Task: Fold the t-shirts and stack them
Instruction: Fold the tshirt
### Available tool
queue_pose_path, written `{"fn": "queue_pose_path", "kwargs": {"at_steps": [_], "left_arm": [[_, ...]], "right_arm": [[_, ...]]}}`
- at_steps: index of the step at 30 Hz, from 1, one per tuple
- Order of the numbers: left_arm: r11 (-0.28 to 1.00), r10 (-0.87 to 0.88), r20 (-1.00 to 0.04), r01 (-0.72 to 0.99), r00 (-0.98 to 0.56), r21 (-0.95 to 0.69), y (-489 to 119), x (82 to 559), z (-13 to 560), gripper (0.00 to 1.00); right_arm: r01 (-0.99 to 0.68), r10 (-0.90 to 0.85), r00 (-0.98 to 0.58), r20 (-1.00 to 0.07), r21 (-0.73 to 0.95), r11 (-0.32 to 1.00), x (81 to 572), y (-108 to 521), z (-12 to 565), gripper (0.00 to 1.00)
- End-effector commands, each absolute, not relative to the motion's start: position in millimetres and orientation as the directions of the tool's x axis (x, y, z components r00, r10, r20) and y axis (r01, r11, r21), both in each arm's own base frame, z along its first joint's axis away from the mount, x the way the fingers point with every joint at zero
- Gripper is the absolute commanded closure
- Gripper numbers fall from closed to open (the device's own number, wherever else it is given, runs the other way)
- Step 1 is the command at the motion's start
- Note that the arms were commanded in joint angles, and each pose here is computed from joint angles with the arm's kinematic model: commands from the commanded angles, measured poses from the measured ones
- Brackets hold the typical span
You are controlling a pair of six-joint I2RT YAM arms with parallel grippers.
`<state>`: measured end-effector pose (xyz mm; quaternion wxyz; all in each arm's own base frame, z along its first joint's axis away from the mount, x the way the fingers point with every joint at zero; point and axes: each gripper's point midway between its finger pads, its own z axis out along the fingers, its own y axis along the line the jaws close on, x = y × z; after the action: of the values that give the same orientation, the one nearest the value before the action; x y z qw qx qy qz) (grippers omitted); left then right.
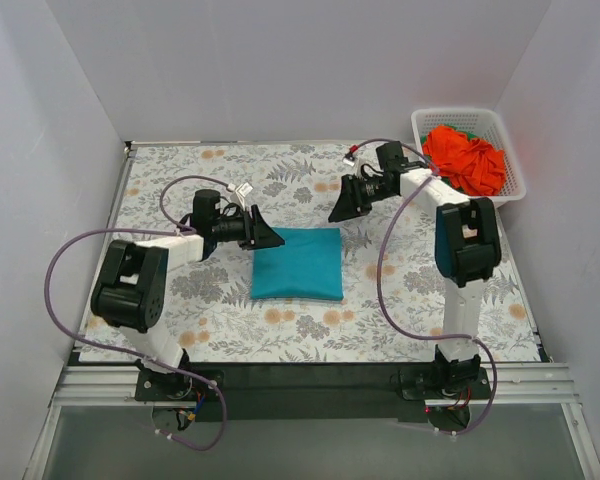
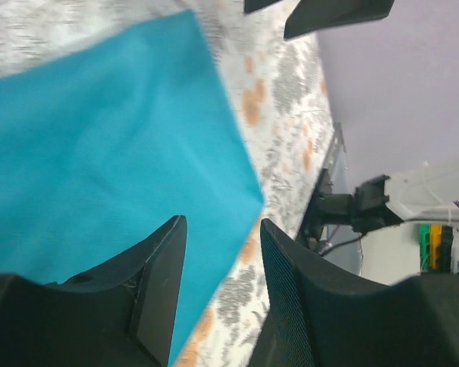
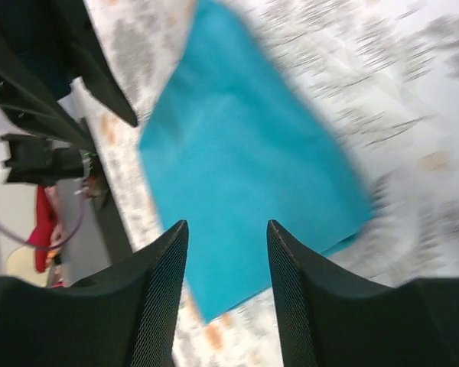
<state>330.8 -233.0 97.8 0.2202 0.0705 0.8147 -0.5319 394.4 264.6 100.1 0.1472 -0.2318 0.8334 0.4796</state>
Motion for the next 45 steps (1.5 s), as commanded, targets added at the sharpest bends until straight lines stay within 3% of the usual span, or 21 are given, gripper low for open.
{"fn": "queue_pose_path", "kwargs": {"at_steps": [1,2,4,7,8,9,14,19,23,27,28,31,35,40,42,45], "left_arm": [[0.333,-0.072,-0.468,0.421,-0.881,-0.844,-249.0,290.5,140.4,0.58],[0.327,-0.065,-0.441,0.398,-0.895,-0.857,-251.6,275.9,138.4,0.58],[0.304,-0.044,-0.448,0.415,-0.893,-0.857,-263.7,254.9,146.3,0.60],[0.293,-0.056,-0.326,0.296,-0.944,-0.909,-270.1,231.7,132.5,0.67],[0.285,-0.058,-0.304,0.276,-0.951,-0.918,-271.1,228.2,129.9,0.71],[0.284,-0.062,-0.266,0.238,-0.962,-0.929,-271.5,224.0,124.0,0.72],[0.355,-0.062,-0.153,0.121,-0.986,-0.927,-272.7,232.1,78.3,0.83],[0.573,-0.111,-0.048,-0.025,-0.993,-0.820,-258.7,248.7,8.5,0.84],[0.616,-0.145,0.008,-0.097,-0.989,-0.782,-245.6,250.3,-16.0,0.84],[0.568,-0.115,0.023,-0.085,-0.993,-0.819,-240.4,239.5,-10.3,0.80],[0.536,-0.087,0.013,-0.058,-0.996,-0.842,-242.5,234.9,0.0,0.73],[0.498,-0.042,-0.031,0.005,-0.999,-0.867,-240.7,225.5,16.7,0.63],[0.373,0.028,-0.101,0.104,-0.995,-0.922,-245.7,217.8,58.4,0.58],[0.287,0.068,-0.332,0.337,-0.941,-0.897,-246.4,224.2,112.6,0.62],[0.283,0.061,-0.340,0.343,-0.938,-0.896,-246.1,226.9,117.6,0.67],[0.285,0.049,-0.283,0.285,-0.958,-0.915,-247.4,227.6,104.5,0.71]], "right_arm": [[-0.518,-0.252,-0.853,-0.457,0.802,0.297,332.3,277.1,151.4,0.47],[-0.521,-0.244,-0.851,-0.466,0.810,0.271,321.5,281.0,161.8,0.47],[-0.442,-0.270,-0.886,-0.377,0.863,0.244,289.1,286.8,149.2,0.48],[-0.331,-0.286,-0.923,-0.257,0.910,0.250,263.5,300.7,137.0,0.61],[-0.318,-0.286,-0.926,-0.245,0.915,0.247,261.2,307.1,134.5,0.73],[-0.312,-0.291,-0.927,-0.235,0.915,0.255,257.5,311.2,129.2,0.78],[-0.242,-0.375,-0.918,-0.126,0.929,0.280,220.2,335.9,81.1,0.94],[-0.174,-0.355,-0.935,-0.020,0.897,0.407,211.1,320.6,27.9,0.98],[-0.129,-0.310,-0.949,0.052,0.835,0.536,211.1,292.5,-20.9,0.97],[-0.127,-0.294,-0.954,0.053,0.820,0.558,211.3,269.2,-30.1,0.98],[-0.147,-0.297,-0.955,0.028,0.822,0.550,212.3,265.9,-26.0,0.98],[-0.185,-0.303,-0.953,-0.016,0.823,0.538,210.6,257.3,-16.0,0.98],[-0.264,-0.325,-0.939,-0.109,0.836,0.482,213.5,261.0,12.9,0.99],[-0.412,-0.351,-0.888,-0.299,0.855,0.314,226.8,275.9,91.3,0.99],[-0.480,-0.342,-0.861,-0.378,0.826,0.295,239.6,282.8,111.5,0.98],[-0.500,-0.355,-0.846,-0.399,0.825,0.263,240.0,296.5,120.5,0.96]]}}
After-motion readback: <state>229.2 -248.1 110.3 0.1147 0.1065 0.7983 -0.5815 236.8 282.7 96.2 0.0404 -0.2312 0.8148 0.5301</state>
